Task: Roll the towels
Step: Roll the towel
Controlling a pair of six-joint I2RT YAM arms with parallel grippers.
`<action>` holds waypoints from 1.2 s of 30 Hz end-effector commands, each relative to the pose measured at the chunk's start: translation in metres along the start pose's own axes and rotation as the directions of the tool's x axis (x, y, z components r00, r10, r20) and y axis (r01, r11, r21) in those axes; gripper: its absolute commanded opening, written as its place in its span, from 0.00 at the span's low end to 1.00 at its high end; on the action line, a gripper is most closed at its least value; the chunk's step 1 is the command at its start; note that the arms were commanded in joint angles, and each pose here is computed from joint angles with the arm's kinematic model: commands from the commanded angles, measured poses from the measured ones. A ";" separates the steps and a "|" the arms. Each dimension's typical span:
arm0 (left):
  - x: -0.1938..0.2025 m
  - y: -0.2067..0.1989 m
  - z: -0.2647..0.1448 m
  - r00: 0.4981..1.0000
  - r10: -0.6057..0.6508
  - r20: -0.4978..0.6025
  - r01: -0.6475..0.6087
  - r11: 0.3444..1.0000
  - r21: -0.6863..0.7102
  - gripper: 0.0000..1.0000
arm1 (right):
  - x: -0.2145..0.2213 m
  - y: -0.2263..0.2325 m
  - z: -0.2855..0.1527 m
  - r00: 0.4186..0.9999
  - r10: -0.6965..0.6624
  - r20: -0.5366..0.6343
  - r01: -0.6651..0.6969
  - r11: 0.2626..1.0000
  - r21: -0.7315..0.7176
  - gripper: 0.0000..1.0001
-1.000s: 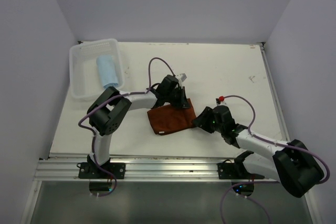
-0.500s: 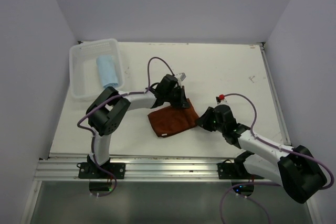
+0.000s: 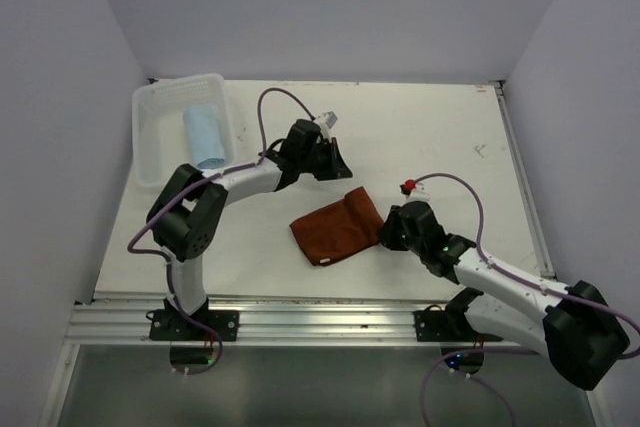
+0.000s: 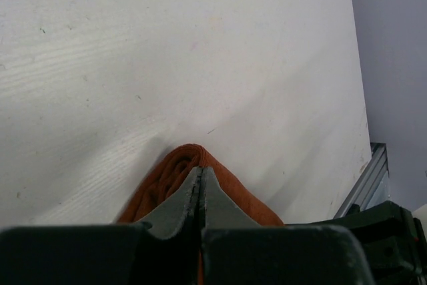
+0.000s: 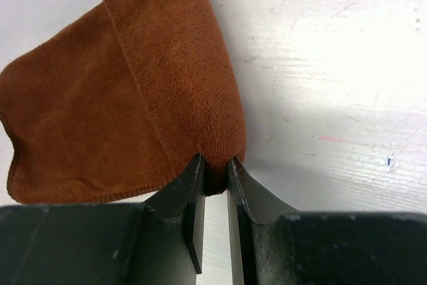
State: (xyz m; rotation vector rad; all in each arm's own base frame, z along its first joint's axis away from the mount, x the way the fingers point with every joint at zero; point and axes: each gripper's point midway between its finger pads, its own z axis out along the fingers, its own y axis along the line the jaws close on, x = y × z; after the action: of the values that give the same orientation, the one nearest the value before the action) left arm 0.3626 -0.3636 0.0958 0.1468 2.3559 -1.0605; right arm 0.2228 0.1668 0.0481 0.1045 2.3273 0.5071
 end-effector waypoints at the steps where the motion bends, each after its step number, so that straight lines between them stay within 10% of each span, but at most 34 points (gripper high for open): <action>1: -0.024 -0.029 -0.015 0.998 0.031 0.060 -0.035 0.998 0.058 0.00 | -0.020 0.007 -0.003 0.992 -0.104 0.074 0.101 0.994 0.046 0.00; 36: -0.008 -0.047 -0.020 0.998 0.022 0.051 -0.027 0.995 0.096 0.00 | -0.010 0.063 -0.011 0.766 -0.622 0.164 0.492 0.730 0.474 0.00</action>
State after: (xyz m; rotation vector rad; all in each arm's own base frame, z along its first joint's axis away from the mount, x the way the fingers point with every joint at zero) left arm 0.3468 -0.3782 0.1103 0.1699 2.3417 -1.1062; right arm 0.2152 0.2100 0.0692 -0.3382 2.0571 -0.2567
